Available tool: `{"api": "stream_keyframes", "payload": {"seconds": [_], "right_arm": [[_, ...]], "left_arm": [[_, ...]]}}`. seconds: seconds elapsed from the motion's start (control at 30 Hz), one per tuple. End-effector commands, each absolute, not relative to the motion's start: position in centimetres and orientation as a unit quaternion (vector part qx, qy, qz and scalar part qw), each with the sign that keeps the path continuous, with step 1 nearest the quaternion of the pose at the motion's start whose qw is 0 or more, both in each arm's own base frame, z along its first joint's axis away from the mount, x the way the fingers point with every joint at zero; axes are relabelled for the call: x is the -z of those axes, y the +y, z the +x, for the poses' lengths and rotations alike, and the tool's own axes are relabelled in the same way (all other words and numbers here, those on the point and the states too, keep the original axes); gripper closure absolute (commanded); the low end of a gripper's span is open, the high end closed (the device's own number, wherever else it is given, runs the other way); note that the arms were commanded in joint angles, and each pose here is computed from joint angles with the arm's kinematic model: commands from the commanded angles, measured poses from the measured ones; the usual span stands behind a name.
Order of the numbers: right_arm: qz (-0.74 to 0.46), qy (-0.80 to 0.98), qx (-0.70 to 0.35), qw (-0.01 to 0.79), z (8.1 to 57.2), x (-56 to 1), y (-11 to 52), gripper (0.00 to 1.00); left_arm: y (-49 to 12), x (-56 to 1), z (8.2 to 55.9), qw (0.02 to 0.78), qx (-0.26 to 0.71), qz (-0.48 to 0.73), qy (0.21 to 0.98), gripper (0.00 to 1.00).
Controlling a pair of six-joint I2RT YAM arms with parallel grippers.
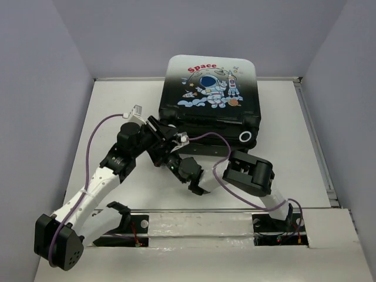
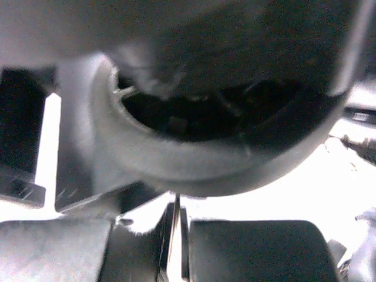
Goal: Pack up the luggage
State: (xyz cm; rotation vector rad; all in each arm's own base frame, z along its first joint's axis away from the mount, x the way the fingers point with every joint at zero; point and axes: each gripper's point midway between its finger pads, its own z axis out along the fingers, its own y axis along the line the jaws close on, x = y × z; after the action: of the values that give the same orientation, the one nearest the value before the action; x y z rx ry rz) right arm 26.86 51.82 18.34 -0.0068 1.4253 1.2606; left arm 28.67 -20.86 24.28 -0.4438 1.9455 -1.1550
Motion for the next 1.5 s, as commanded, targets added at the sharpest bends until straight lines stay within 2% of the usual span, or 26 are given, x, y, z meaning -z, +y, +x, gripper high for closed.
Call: {"api": "stream_keyframes", "payload": {"seconds": [0.0, 0.07, 0.17, 0.23, 0.27, 0.3, 0.4, 0.47, 0.5, 0.57, 0.6, 0.7, 0.93, 1.0, 1.1, 1.27, 1.47], "right_arm": [[-0.013, 0.544, -0.638, 0.545, 20.6, -21.4, 48.6, 0.93], [-0.019, 0.542, -0.641, 0.542, 19.9, -21.5, 46.5, 0.93], [-0.046, 0.588, -0.613, 0.525, 18.6, -18.1, 44.0, 0.90], [-0.042, 0.603, -0.598, 0.526, 18.2, -17.7, 41.9, 0.68], [-0.050, 0.629, -0.575, 0.521, 17.7, -15.5, 40.0, 0.58], [-0.049, 0.639, -0.563, 0.522, 17.6, -15.8, 38.9, 0.41], [-0.080, 0.719, -0.479, 0.496, 17.0, -12.7, 36.0, 0.24], [-0.098, 0.745, -0.439, 0.492, 17.4, -13.2, 35.7, 0.19], [-0.105, 0.754, -0.422, 0.492, 17.4, -13.3, 35.2, 0.18], [-0.122, 0.761, -0.384, 0.508, 17.5, -14.6, 33.2, 0.07], [-0.114, 0.745, -0.394, 0.526, 17.9, -16.8, 33.2, 0.05], [-0.130, 0.737, -0.366, 0.553, 18.5, -20.0, 32.4, 0.02], [-0.132, 0.705, -0.328, 0.615, 22.0, -25.9, 34.3, 0.00], [-0.123, 0.701, -0.330, 0.620, 23.3, -26.1, 35.1, 0.00], [-0.101, 0.694, -0.329, 0.633, 25.0, -26.8, 36.0, 0.01], [-0.061, 0.664, -0.319, 0.674, 26.8, -28.7, 36.3, 0.06], [-0.016, 0.614, -0.314, 0.724, 28.5, -30.6, 36.7, 0.12]], "left_arm": [[-25.6, -38.1, 20.3, 0.417, 0.672, -0.006, 0.612, 0.94], [-25.9, -36.3, 20.8, 0.406, 0.672, -0.017, 0.619, 0.94], [-26.3, -34.6, 21.5, 0.395, 0.677, -0.026, 0.620, 0.94], [-26.5, -33.9, 22.1, 0.400, 0.669, -0.030, 0.626, 0.94], [-26.5, -33.6, 22.3, 0.408, 0.662, -0.026, 0.628, 0.94], [-26.5, -33.4, 22.6, 0.412, 0.657, -0.025, 0.631, 0.94], [-26.7, -32.6, 23.2, 0.422, 0.643, -0.015, 0.639, 0.94], [-26.9, -31.7, 23.4, 0.420, 0.636, -0.014, 0.647, 0.92], [-27.0, -31.4, 23.5, 0.418, 0.634, -0.014, 0.650, 0.87], [-27.3, -30.4, 23.8, 0.411, 0.632, -0.013, 0.657, 0.77], [-27.4, -30.1, 23.8, 0.409, 0.632, -0.012, 0.658, 0.73], [-27.3, -29.7, 23.8, 0.409, 0.630, -0.011, 0.660, 0.59], [-27.0, -29.3, 23.6, 0.410, 0.631, -0.013, 0.659, 0.41], [-26.9, -29.5, 23.3, 0.409, 0.635, -0.010, 0.655, 0.32], [-26.6, -29.5, 23.0, 0.408, 0.637, -0.012, 0.654, 0.24], [-26.4, -29.2, 22.7, 0.400, 0.641, -0.016, 0.655, 0.19], [-26.3, -28.9, 22.6, 0.398, 0.640, -0.018, 0.657, 0.20]]}}
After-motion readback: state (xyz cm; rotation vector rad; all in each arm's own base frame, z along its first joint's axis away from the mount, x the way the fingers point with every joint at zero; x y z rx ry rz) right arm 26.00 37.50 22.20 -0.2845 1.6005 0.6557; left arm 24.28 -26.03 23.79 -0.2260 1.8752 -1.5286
